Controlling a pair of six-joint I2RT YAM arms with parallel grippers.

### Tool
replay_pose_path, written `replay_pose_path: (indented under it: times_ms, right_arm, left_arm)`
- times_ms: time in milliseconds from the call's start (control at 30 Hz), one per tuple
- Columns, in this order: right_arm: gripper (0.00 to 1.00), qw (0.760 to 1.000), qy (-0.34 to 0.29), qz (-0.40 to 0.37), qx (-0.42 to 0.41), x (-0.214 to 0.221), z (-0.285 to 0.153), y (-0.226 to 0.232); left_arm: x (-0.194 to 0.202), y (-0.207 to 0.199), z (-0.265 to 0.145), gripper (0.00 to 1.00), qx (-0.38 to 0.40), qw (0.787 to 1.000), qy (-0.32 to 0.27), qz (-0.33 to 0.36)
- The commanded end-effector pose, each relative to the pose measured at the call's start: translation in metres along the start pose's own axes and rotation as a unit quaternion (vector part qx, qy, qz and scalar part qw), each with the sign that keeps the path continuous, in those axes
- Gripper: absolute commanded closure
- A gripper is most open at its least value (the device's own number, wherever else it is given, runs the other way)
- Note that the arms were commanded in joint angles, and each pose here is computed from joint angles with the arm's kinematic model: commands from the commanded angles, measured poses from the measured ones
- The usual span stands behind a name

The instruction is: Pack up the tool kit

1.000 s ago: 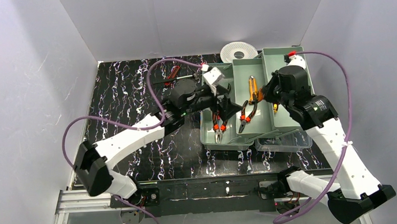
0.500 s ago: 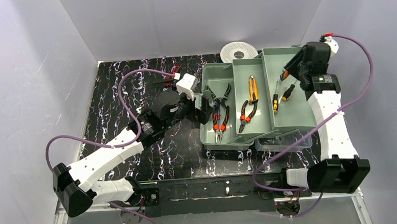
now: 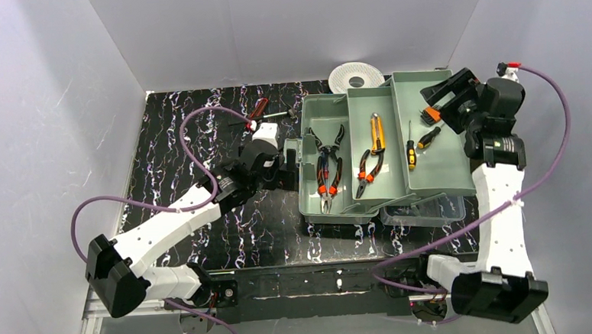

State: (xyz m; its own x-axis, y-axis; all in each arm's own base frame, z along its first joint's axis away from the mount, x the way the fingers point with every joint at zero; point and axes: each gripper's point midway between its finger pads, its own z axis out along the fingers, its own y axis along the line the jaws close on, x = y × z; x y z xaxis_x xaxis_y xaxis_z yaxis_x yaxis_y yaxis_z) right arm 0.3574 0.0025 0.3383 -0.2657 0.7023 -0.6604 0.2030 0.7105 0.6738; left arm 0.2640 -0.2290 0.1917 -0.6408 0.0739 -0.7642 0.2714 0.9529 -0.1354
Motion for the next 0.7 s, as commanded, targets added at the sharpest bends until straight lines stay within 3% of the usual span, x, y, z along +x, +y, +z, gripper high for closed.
replay_pose_path:
  times_ms: [0,67,267,667]
  right_arm:
    - [0.14,1.000,-0.016,-0.012,-0.024,0.007,-0.024,0.003]
    - [0.13,0.999,-0.015,-0.010,-0.042,0.017,-0.036,0.004]
    - [0.13,0.979,0.094,-0.020,-0.181,0.077,-0.053,0.042]
    - [0.12,0.940,0.133,-0.136,-0.284,0.114,-0.070,0.085]
  left_arm:
    - [0.018,-0.013,-0.002,0.02,0.061,0.998,0.003,-0.006]
    - [0.021,-0.022,-0.002,0.02,0.092,0.996,0.001,0.000]
    - [0.017,-0.040,0.002,0.02,0.141,0.990,-0.018,0.002]
    - [0.023,-0.053,0.030,0.02,0.135,0.991,0.015,-0.014]
